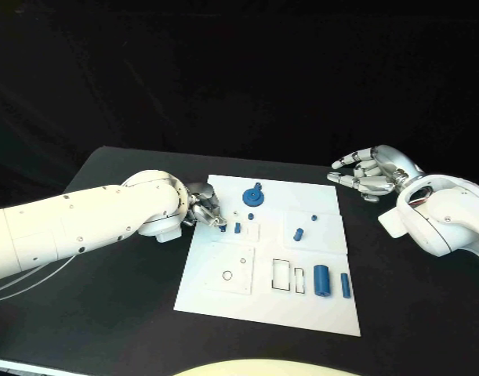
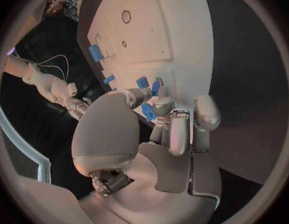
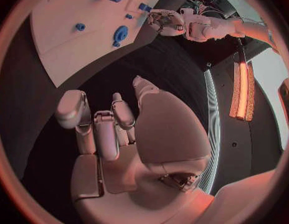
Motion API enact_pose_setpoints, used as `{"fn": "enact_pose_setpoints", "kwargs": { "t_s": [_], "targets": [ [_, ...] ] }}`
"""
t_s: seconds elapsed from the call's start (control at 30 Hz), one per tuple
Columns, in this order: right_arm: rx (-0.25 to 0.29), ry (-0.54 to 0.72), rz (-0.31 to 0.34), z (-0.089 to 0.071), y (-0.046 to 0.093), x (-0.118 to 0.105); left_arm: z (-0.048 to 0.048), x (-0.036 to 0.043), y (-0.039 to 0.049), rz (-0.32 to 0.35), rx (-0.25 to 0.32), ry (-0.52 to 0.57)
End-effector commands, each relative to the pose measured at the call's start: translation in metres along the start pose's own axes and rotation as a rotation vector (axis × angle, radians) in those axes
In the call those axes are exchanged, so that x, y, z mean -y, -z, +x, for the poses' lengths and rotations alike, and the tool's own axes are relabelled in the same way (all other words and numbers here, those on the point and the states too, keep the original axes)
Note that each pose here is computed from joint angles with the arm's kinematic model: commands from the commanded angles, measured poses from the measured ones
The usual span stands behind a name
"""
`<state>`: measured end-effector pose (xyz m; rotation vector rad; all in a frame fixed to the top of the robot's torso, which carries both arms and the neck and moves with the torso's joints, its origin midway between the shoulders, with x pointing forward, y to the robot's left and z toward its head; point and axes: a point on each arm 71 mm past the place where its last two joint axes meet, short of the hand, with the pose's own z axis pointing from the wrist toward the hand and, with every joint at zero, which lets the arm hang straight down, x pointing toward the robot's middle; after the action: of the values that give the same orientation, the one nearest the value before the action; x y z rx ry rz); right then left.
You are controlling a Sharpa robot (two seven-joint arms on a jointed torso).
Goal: Assemble the parts on the task board
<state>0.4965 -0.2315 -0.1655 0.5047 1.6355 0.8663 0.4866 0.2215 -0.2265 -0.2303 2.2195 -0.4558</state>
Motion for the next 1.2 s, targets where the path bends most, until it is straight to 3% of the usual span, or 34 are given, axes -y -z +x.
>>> {"fn": "enact_pose_setpoints", "kwargs": {
  "t_s": [0.03, 0.53, 1.2],
  "targets": [
    [-0.009, 0.002, -0.016, 0.0011, 0.0003, -0.0013, 0.0022, 0.0009, -0.0004, 0.003, -0.021, -0.019],
    [-0.013, 0.003, -0.013, 0.0015, 0.0003, -0.0011, 0.0055, 0.0004, -0.001, -0.002, -0.043, -0.028],
    [-0.009, 0.002, -0.018, 0.0017, 0.0004, -0.0019, 0.0058, 0.0029, -0.0035, -0.018, -0.027, -0.04]
  ]
}}
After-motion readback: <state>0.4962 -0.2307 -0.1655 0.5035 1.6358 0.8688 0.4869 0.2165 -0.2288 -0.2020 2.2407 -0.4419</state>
